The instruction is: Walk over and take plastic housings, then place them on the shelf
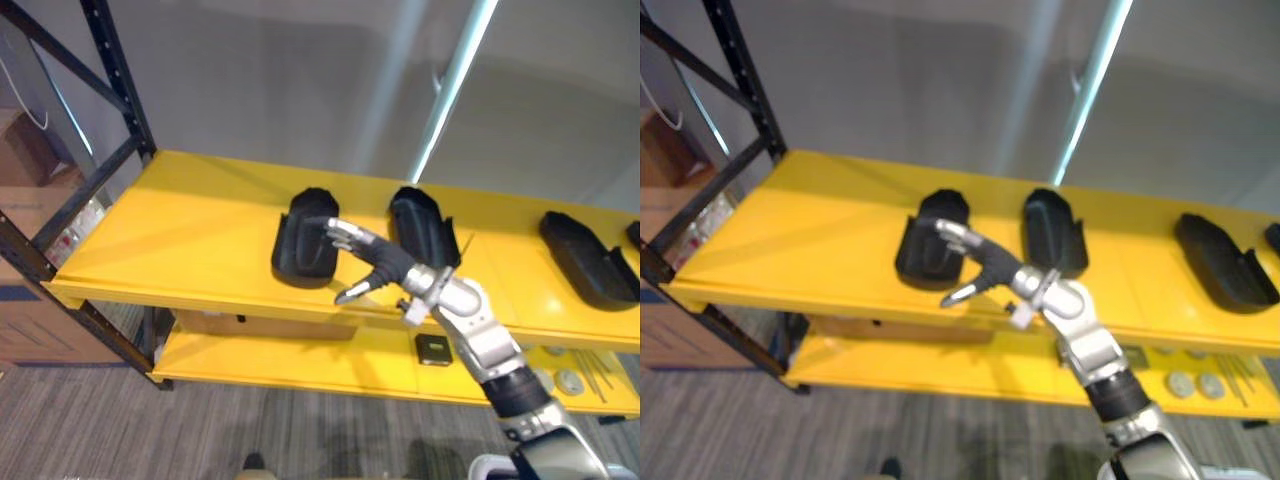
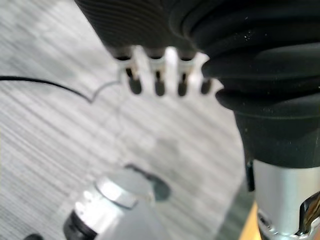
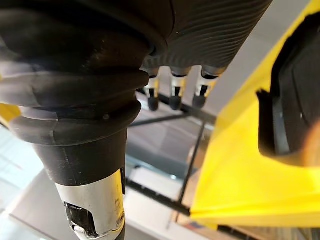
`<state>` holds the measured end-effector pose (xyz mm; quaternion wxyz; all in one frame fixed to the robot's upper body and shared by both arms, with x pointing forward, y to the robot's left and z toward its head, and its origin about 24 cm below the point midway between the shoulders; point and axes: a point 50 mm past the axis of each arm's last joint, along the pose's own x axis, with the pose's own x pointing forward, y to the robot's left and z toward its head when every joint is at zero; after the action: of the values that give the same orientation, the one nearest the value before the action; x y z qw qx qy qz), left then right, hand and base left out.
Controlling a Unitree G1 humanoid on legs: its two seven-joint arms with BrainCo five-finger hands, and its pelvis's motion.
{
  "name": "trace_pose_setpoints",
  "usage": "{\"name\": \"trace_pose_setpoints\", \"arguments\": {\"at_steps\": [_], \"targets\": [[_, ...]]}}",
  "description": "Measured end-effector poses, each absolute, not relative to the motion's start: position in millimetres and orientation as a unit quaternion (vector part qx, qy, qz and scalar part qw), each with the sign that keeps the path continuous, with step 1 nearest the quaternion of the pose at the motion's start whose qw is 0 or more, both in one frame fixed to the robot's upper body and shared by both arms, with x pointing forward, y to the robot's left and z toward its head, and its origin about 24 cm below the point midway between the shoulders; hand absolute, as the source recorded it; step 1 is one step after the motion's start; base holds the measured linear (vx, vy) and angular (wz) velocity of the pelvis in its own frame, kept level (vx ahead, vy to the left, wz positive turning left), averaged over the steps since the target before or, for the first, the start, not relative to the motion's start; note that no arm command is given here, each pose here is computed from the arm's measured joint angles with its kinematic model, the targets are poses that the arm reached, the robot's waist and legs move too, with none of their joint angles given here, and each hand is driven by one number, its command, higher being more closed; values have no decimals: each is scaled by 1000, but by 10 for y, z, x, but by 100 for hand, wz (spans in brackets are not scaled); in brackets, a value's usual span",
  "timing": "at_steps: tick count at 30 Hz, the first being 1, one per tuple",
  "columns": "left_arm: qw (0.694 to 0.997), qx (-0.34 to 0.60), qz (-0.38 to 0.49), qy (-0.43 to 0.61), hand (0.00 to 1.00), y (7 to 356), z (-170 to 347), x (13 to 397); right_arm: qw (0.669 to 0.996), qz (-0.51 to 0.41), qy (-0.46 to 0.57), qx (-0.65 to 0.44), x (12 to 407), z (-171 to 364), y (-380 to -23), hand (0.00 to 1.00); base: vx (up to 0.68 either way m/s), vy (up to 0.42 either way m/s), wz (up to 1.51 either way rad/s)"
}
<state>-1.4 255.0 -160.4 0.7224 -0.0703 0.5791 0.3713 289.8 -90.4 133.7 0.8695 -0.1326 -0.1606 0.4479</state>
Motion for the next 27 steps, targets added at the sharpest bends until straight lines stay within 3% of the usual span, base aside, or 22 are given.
{"name": "trace_pose_setpoints", "arguments": {"at_steps": [13, 19, 27], "targets": [[736, -64, 377, 559, 0, 2598, -1579, 82, 843, 506, -83, -160, 2847, 980, -701, 0, 4, 0, 3], [761, -58, 370, 530, 0, 2632, -1540, 267, 853, 500, -25, -144, 2869, 676, -566, 0, 13, 9, 19], [760, -55, 373, 529, 0, 2639, -1534, 273, 869, 463, -22, -175, 2961, 588, -559, 0, 38, 28, 10]]}}
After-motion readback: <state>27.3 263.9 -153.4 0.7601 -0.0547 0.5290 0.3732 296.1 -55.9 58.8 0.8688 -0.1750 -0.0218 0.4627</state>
